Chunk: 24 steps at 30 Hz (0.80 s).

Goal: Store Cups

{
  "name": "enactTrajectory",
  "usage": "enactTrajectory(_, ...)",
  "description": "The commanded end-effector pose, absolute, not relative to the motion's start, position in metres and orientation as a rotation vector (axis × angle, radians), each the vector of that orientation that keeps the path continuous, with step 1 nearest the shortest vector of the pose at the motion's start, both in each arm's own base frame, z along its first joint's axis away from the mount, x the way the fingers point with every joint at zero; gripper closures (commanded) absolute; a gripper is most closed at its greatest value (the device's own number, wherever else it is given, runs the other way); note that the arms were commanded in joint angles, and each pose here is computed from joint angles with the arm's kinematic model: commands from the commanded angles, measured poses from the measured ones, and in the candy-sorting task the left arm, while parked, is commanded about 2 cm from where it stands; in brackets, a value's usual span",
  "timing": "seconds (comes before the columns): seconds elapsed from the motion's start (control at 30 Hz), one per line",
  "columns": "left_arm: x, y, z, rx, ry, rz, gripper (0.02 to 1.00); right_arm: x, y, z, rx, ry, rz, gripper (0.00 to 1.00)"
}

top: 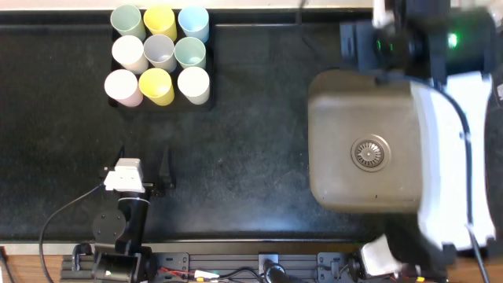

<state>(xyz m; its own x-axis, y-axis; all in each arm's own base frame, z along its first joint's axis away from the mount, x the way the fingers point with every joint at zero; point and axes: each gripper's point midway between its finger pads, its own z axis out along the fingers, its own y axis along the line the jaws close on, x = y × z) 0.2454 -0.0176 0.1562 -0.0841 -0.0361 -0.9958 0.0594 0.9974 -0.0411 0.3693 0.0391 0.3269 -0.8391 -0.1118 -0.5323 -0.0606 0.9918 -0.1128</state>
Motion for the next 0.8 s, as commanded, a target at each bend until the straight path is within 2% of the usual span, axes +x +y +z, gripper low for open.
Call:
enactTrajectory(0.03, 0.245, -0.02, 0.156, 0.043, 1.648, -0.073, 0.02, 0.307, 0.038, 0.285, 0.052, 2.586, -0.024, 0.005)
enactTrajectory(0.1, 0.245, -0.02, 0.156, 0.044, 1.648, -0.072, 0.02, 0.291, 0.034, 0.263, 0.15, 2.497, 0.02, 0.003)
enactTrajectory(0.2, 0.245, -0.02, 0.156, 0.043, 1.648, -0.073, 0.02, 0.287, 0.014, 0.252, 0.213, 2.242, -0.03, 0.003)
enactTrajectory(0.3, 0.245, -0.02, 0.156, 0.043, 1.648, -0.072, 0.02, 0.287, -0.012, 0.278, 0.245, 1.876, -0.135, 0.003)
enactTrajectory(0.4, 0.245, -0.02, 0.156, 0.043, 1.648, -0.073, 0.02, 0.277, -0.021, 0.31, 0.255, 1.568, -0.141, 0.003)
enactTrajectory(0.5, 0.245, -0.02, 0.156, 0.043, 1.648, -0.073, 0.02, 0.264, -0.024, 0.319, 0.205, 1.393, -0.186, 0.003)
enactTrajectory(0.57, 0.245, -0.02, 0.156, 0.044, 1.648, -0.072, 0.02, 0.26, -0.024, 0.309, 0.15, 1.366, -0.254, 0.005)
enactTrajectory(0.8, 0.245, -0.02, 0.156, 0.043, 1.648, -0.073, 0.023, 0.262, -0.023, 0.238, 0.112, 1.453, -0.286, 0.005)
